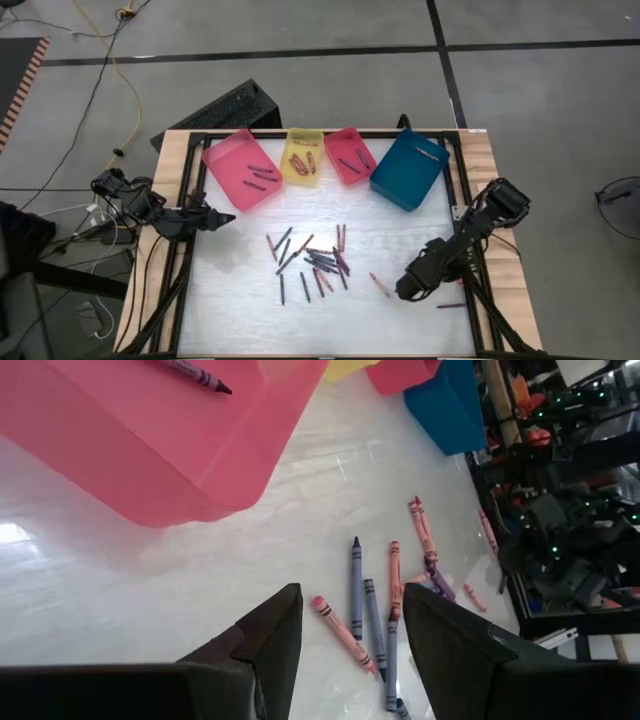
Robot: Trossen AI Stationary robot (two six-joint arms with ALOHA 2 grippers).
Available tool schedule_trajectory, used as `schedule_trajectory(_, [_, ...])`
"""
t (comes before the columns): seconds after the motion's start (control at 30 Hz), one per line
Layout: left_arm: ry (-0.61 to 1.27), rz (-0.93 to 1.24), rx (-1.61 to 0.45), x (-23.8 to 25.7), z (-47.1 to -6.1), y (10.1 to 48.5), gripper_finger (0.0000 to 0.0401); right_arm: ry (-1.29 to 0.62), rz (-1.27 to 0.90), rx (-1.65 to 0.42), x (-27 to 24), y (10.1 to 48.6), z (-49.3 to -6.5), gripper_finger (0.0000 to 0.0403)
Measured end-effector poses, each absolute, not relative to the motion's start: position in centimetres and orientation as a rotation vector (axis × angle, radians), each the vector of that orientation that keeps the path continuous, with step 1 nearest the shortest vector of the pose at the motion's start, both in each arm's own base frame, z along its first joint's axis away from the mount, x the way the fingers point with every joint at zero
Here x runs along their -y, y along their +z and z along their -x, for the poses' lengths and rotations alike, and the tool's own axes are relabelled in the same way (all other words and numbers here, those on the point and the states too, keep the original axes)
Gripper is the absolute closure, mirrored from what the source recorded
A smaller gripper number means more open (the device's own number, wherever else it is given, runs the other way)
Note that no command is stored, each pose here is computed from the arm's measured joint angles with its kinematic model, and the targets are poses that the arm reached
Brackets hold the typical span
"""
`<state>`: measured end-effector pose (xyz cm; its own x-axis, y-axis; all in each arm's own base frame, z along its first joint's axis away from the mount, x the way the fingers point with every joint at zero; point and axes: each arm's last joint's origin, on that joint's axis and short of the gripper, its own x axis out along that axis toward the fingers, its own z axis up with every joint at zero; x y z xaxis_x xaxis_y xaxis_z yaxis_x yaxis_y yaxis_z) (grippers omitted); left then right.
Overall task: Sort crayons
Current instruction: Put the violet crayon into the pink bin
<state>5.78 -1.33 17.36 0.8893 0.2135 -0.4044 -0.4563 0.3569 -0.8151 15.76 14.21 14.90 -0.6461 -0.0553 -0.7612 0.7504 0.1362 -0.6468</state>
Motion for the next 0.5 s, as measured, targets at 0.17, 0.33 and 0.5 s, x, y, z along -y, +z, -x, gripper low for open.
schedule_trajectory(0.17, [0.439, 1.134, -0.243, 1.3, -5.8, 17.4, 0.0236, -1.602, -0.691, -1.750, -14.0, 14.0, -15.2, 0.0403])
schedule_trajectory(0.33, [0.448, 1.133, -0.231, 1.3, -5.8, 17.4, 0.0236, -1.597, -0.763, -1.713, -13.9, 12.4, -14.7, 0.0403])
schedule_trajectory(0.5, [0.451, 1.132, -0.228, 1.3, -5.8, 17.4, 0.0236, -1.613, -0.788, -1.701, -13.8, 11.9, -14.4, 0.0403])
